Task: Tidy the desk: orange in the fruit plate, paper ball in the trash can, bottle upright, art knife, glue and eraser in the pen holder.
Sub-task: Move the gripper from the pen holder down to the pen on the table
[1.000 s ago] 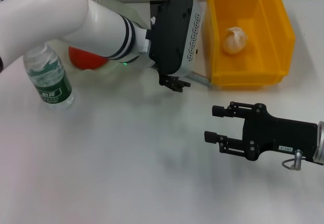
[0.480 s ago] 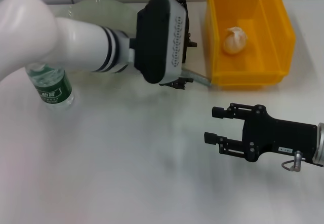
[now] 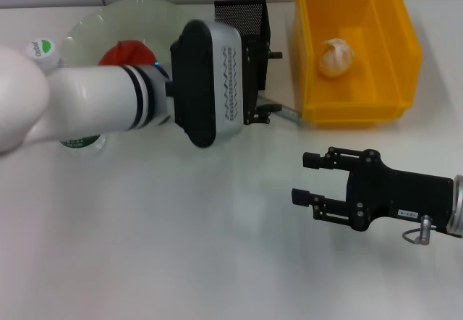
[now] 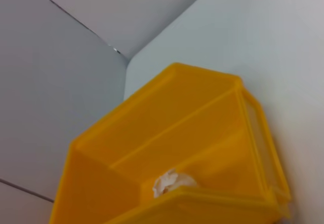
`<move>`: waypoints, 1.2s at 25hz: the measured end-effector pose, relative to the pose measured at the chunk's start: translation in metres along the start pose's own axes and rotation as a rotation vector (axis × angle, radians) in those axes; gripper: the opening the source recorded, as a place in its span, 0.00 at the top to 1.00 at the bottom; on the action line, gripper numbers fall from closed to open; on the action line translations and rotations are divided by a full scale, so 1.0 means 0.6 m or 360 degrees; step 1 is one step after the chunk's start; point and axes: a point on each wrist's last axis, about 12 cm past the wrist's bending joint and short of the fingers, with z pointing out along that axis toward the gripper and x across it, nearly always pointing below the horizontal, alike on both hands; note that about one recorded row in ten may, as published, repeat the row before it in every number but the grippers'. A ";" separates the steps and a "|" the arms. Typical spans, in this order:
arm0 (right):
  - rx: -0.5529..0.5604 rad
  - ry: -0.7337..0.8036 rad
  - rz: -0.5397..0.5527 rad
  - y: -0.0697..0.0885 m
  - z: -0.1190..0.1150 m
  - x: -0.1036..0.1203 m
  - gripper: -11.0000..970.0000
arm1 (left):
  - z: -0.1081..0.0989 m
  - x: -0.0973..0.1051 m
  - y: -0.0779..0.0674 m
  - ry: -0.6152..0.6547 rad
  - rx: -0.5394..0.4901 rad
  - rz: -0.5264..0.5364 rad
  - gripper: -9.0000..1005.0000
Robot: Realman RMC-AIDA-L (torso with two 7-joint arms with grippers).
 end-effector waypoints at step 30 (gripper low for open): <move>-0.0003 -0.0018 -0.0007 -0.002 0.001 -0.005 0.35 | 0.052 -0.008 -0.017 0.0066 -0.0161 0.0152 0.20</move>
